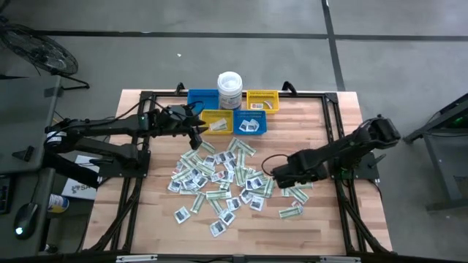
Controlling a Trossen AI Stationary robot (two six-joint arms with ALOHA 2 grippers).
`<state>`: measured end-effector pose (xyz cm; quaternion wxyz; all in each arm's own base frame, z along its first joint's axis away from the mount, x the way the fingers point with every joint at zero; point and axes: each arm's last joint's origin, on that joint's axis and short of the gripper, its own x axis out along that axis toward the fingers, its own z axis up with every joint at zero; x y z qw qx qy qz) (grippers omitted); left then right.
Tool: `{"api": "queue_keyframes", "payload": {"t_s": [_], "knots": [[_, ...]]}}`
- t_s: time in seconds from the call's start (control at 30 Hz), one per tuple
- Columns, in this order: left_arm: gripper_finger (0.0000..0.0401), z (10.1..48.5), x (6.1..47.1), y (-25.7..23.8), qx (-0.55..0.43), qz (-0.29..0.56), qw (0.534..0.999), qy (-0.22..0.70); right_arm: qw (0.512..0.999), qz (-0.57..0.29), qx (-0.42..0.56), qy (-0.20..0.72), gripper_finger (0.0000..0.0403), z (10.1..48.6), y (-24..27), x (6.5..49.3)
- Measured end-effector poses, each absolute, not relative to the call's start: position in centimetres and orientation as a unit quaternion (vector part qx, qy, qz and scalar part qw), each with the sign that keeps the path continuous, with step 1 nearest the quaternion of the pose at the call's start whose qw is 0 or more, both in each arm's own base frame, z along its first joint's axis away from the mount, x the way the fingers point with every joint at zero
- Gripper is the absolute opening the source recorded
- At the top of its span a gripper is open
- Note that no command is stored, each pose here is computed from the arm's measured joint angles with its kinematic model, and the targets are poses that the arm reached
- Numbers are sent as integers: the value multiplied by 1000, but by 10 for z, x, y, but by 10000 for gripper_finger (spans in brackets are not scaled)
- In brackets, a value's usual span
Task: Pick & Place First Aid Supplies
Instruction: Put the green bandage pad into the left yellow bin
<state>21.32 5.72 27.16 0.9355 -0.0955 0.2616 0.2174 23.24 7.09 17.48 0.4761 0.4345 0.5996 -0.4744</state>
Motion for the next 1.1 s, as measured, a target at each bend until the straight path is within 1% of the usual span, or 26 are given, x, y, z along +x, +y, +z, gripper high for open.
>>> {"api": "queue_keyframes", "payload": {"t_s": [0.27,0.63,0.87,1.1], "knots": [[117,272,213,57,-95,218,935,262,469,-490,412,609,248,150,72,243],[117,271,213,57,-75,212,937,268,466,-513,407,596,248,143,69,246],[117,271,213,57,-74,212,936,270,454,-505,436,591,248,126,70,236],[117,270,212,57,-74,212,935,275,452,-505,445,586,243,124,69,235]]}}
